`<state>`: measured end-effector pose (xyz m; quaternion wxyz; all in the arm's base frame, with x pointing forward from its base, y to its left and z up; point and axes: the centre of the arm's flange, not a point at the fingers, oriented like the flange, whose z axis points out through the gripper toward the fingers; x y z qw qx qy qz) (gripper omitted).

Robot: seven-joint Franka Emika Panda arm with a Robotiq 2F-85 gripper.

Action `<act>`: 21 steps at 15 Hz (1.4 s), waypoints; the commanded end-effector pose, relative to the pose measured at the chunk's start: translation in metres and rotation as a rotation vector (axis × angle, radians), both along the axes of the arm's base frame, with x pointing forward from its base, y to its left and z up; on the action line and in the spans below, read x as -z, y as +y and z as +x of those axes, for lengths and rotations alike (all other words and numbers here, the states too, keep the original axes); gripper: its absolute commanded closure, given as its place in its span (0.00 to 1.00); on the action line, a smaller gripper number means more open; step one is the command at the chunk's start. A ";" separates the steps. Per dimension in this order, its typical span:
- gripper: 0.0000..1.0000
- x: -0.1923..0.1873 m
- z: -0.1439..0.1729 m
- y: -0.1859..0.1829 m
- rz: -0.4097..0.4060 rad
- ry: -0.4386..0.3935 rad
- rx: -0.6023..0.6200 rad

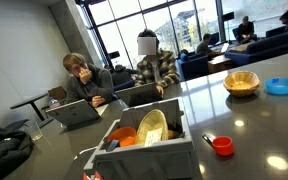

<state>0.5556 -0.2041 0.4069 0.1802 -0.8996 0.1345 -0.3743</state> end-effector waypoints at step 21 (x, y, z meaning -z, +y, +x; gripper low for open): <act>0.99 -0.001 -0.022 -0.007 0.081 -0.140 0.039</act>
